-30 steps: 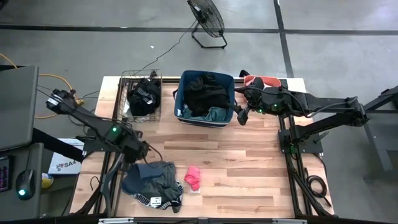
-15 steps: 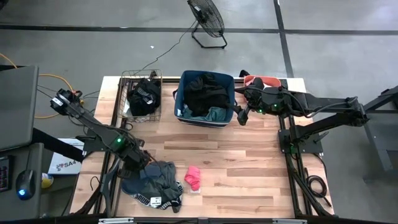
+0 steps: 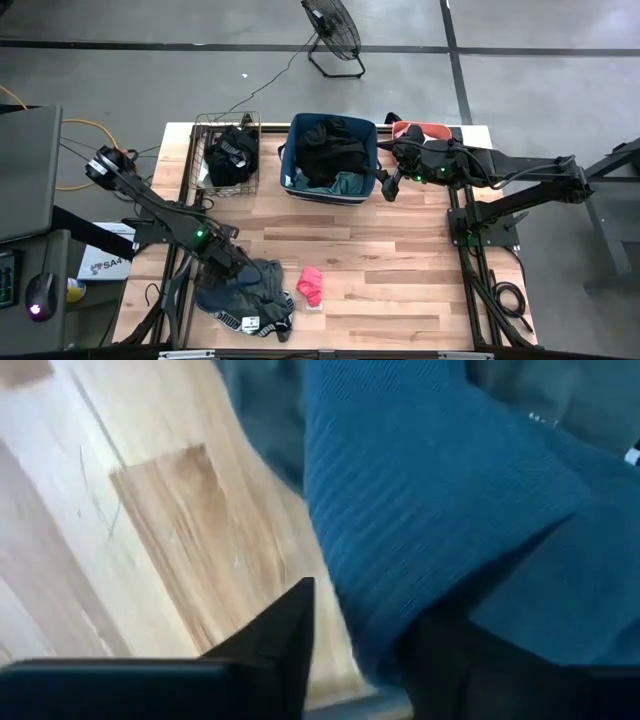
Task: Pick & Place Cloths
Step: Put the blue sock into the orange bin
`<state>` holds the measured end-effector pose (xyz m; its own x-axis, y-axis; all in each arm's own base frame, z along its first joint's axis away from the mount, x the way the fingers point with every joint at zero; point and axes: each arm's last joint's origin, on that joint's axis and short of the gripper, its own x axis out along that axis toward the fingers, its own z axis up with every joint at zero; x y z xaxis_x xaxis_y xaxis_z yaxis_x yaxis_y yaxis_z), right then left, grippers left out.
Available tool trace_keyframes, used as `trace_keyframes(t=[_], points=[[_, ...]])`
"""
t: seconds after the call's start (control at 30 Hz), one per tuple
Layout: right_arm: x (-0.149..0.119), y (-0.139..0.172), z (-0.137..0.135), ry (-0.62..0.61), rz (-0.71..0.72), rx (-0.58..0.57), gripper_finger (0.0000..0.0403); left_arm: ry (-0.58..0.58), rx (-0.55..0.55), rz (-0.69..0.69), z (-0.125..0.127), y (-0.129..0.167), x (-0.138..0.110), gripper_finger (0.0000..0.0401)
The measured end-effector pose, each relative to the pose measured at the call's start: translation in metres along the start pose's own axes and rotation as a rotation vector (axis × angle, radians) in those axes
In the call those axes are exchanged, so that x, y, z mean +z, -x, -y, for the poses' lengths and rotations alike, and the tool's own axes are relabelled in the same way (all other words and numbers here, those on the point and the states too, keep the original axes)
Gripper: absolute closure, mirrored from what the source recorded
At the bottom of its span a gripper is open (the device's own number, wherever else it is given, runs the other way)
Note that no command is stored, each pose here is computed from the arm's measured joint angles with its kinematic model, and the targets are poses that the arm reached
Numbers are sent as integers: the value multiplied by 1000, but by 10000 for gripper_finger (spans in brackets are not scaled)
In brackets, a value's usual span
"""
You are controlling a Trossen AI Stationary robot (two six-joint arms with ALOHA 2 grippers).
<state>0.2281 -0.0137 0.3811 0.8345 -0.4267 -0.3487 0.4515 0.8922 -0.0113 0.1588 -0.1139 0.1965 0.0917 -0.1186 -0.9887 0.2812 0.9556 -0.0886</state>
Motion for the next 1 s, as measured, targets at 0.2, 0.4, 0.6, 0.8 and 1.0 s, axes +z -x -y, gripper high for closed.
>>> trace_keyframes(t=[0.2,0.4,0.6,0.8,1.0], points=[[0,0,0,0,0,0,82,-93,7,47,2,-4,7,387],[0,0,0,-4,0,1,82,-101,67,111,3,10,17,397],[0,0,0,-12,0,0,82,-92,140,152,7,49,29,398],[0,0,-1,-18,-4,22,82,-58,209,222,10,96,37,399],[-3,-6,-3,-10,-22,20,82,-134,475,419,7,138,50,400]])
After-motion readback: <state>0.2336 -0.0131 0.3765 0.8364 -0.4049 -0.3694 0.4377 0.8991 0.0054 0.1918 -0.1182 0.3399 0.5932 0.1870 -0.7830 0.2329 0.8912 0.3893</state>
